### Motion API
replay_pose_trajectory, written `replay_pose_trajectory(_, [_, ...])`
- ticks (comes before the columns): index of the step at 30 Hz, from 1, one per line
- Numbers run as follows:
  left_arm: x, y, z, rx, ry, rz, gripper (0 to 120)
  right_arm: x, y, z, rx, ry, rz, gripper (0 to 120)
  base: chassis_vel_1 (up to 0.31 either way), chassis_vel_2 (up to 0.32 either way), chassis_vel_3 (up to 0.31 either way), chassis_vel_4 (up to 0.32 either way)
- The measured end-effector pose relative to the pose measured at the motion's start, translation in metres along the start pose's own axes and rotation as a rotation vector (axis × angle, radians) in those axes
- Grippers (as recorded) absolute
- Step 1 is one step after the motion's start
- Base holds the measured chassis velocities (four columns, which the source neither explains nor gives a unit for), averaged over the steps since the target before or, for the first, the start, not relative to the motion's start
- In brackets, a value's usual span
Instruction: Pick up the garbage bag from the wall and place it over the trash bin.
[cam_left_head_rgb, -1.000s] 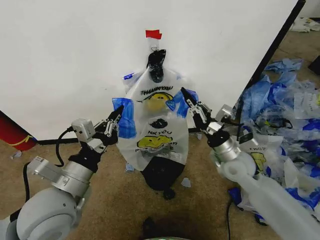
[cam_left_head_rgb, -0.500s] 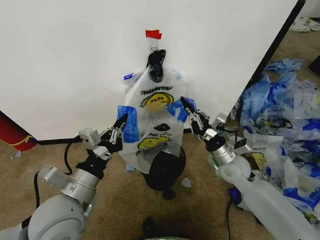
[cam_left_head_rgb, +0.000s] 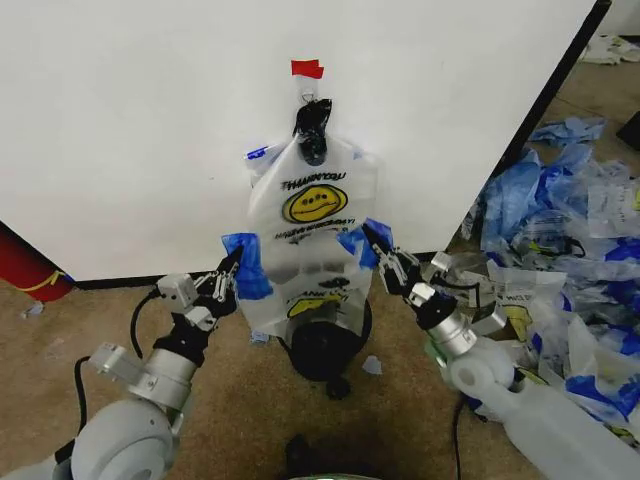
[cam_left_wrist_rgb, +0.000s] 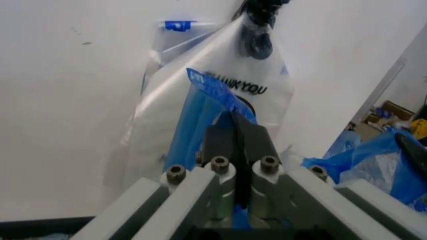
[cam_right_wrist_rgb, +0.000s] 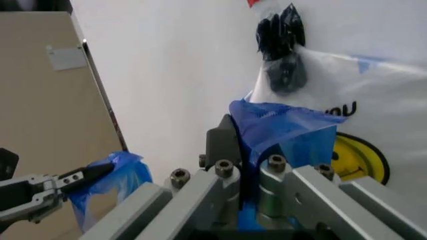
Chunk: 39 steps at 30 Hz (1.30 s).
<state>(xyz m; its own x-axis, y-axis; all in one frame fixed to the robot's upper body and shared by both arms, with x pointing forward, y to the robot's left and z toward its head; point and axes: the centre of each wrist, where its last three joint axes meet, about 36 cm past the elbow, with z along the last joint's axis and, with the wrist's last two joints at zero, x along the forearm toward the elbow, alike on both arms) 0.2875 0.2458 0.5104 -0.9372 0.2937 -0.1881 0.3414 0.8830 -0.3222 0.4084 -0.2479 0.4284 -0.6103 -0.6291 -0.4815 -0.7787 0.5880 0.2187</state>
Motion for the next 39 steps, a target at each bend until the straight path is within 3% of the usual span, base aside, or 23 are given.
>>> replay_pose_trajectory(7, [0.026,-0.001,0.020,-0.001,0.037,-0.050,0,0.011,0.016,0.006,-0.001,-0.004,0.022,0,0.000,0.000,0.000,0.000])
replay_pose_trajectory(12, [0.044,-0.005,0.033,0.027,0.065,-0.106,0,0.033,0.032,0.005,0.051,0.117,0.203,0,0.000,0.000,0.000,0.000])
replay_pose_trajectory(16, [0.048,-0.006,0.037,0.038,0.066,-0.120,0,0.050,0.034,0.003,0.065,0.170,0.253,0,0.000,0.000,0.000,0.000])
replay_pose_trajectory(27, [0.059,-0.004,0.054,0.032,0.101,-0.116,0,0.088,0.055,0.003,0.119,0.252,0.228,0,0.000,0.000,0.000,0.000])
replay_pose_trajectory(39, [0.070,-0.003,0.066,0.005,0.129,-0.105,0,0.107,0.047,-0.012,0.208,0.368,0.142,0,0.000,0.000,0.000,0.000])
